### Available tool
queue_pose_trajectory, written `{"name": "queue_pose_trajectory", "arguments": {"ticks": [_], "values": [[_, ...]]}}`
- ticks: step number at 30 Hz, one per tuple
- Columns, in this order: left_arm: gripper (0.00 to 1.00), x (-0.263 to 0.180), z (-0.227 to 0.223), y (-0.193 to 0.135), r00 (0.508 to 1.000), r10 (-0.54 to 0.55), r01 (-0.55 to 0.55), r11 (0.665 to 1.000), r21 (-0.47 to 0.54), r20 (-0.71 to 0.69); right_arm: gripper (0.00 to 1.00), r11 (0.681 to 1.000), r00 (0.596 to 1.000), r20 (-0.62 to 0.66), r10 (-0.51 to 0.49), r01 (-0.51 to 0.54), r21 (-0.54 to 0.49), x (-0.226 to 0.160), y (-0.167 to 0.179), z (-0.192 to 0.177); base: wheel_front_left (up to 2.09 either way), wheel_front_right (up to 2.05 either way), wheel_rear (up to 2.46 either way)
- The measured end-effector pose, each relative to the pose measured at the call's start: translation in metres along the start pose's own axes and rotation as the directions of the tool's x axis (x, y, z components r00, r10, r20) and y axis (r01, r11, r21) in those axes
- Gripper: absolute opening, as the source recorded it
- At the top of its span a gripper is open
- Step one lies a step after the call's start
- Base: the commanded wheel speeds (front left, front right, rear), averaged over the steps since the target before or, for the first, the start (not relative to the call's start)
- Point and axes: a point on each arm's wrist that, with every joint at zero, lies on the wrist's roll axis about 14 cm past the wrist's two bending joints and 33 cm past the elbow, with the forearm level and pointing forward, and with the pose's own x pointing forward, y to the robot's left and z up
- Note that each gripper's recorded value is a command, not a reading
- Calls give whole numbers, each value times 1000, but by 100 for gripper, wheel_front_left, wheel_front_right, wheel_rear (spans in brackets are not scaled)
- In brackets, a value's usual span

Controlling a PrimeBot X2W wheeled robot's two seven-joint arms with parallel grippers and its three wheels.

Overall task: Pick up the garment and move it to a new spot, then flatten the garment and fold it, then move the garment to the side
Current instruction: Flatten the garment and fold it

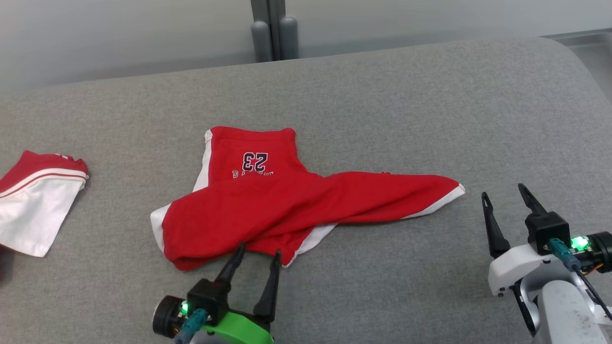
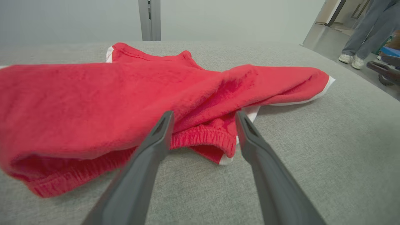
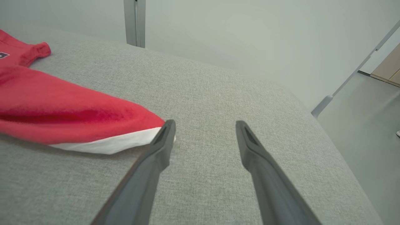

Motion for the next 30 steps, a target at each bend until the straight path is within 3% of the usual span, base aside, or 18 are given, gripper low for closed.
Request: {"name": "queue_pose_trajectory", "arguments": {"ticks": [6,14,15,16,17,30], "values": [[100,9,-22,-20,994,-80,77,996,-36,-70,100,1000,1000,7,15,-15,5,5,8,1,0,0,0],[100,21,-48,-18,982,-109,101,993,-60,-156,100,1000,1000,-8,23,-23,4,14,11,-7,0,0,0],[83,23,-51,-17,980,-109,100,993,-64,-165,100,1000,1000,-11,23,-23,8,14,11,-8,0,0,0],[45,24,-53,-17,979,-110,100,993,-68,-170,100,1000,1000,-14,23,-23,10,14,11,-9,0,0,0],[0,25,-53,-17,979,-110,100,993,-71,-172,100,1000,1000,-15,23,-23,13,14,11,-10,0,0,0],[0,14,-19,4,998,-17,10,994,-109,-64,100,995,997,5,81,-82,62,21,37,-4,0,0,0]]}}
